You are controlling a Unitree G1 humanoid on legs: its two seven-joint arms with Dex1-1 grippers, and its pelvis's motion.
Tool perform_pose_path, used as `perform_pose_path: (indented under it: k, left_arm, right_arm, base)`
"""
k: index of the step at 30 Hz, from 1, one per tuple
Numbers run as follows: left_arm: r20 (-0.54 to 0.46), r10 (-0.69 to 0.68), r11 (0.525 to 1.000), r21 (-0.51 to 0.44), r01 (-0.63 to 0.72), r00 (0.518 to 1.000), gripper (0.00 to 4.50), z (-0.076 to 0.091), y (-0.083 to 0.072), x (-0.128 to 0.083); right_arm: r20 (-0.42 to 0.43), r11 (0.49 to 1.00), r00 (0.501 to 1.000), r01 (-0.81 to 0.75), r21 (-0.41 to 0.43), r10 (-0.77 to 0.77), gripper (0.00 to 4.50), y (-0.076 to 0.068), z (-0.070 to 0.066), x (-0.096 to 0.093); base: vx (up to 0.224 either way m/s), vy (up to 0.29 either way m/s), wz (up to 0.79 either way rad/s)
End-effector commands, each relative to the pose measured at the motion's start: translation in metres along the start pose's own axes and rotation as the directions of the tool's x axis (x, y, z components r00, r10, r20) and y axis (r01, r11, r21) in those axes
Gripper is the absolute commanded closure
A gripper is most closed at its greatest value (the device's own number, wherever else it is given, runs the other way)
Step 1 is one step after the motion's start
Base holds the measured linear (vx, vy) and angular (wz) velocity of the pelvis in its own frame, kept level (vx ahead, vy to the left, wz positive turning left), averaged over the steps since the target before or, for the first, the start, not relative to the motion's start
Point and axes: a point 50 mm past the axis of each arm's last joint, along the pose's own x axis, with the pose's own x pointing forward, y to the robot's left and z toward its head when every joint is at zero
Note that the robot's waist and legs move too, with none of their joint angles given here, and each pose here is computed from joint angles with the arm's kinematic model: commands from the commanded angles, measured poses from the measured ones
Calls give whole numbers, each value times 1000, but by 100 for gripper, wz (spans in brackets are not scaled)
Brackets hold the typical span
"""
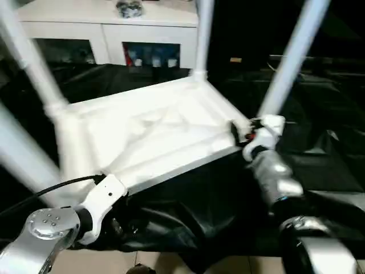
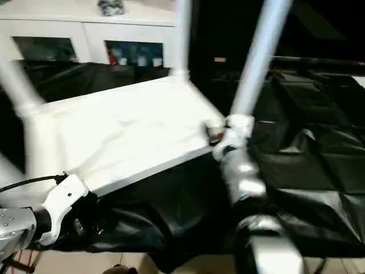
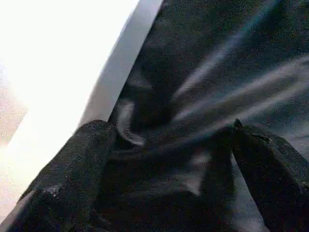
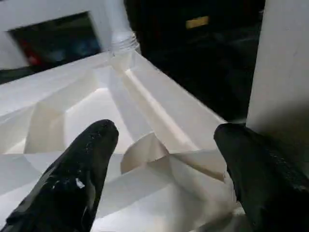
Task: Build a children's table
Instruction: Rotate table base
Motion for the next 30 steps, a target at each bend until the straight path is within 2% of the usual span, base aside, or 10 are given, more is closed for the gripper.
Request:
perform_pose_path:
  k: [1, 4, 6, 9, 13, 18, 21, 25, 27, 30]
  left_arm:
    - [35, 165, 986, 25, -166, 986, 5, 7, 20, -3]
    - [91, 231, 972, 20, -233, 969, 5, 10, 27, -5]
    - [148, 203, 978, 27, -209, 968, 5, 11, 24, -8]
    - [204, 102, 995, -37, -96, 974, 5, 2, 11, -17]
    - [245, 91, 993, -95, -69, 965, 5, -4, 9, -26]
    - [394, 378, 921, -253, -297, 838, 5, 2, 41, -34]
    - [472, 447, 889, -325, -321, 760, 5, 12, 49, -33]
    - [480, 478, 873, -348, -341, 735, 5, 18, 53, -27]
    - [478, 523, 846, -396, -358, 706, 5, 21, 60, -21]
    - [494, 552, 828, -424, -368, 672, 5, 23, 66, -20]
  right_arm:
    - [68, 996, 994, 89, -9, -88, 71, -22, 19, 1]
    - [78, 992, 990, 123, -20, -121, 71, -36, 25, 1]
    - [83, 991, 989, 127, -33, -124, 71, -41, 28, 0]
    - [63, 994, 998, 12, -105, -5, 71, -36, 25, -2]
    - [49, 988, 994, -86, -125, 93, 71, -30, 19, -6]
    - [44, 971, 981, -178, -156, 187, 71, -23, -1, -29]
    - [61, 979, 986, -148, -137, 157, 71, -26, -13, -49]
    - [36, 978, 995, -90, -186, 98, 71, -38, -28, -71]
    - [3, 991, 1000, -10, -136, 10, 71, -48, -39, -89]
    - [-19, 988, 1000, -9, -155, 6, 71, -48, -42, -96]
  base:
    - [0, 0, 0]
    - [0, 0, 0]
    - [0, 0, 0]
    - [0, 0, 0]
    - [0, 0, 0]
    - [0, 0, 0]
    - [0, 0, 0]
    - [0, 0, 0]
    - [0, 0, 0]
    - [0, 0, 0]
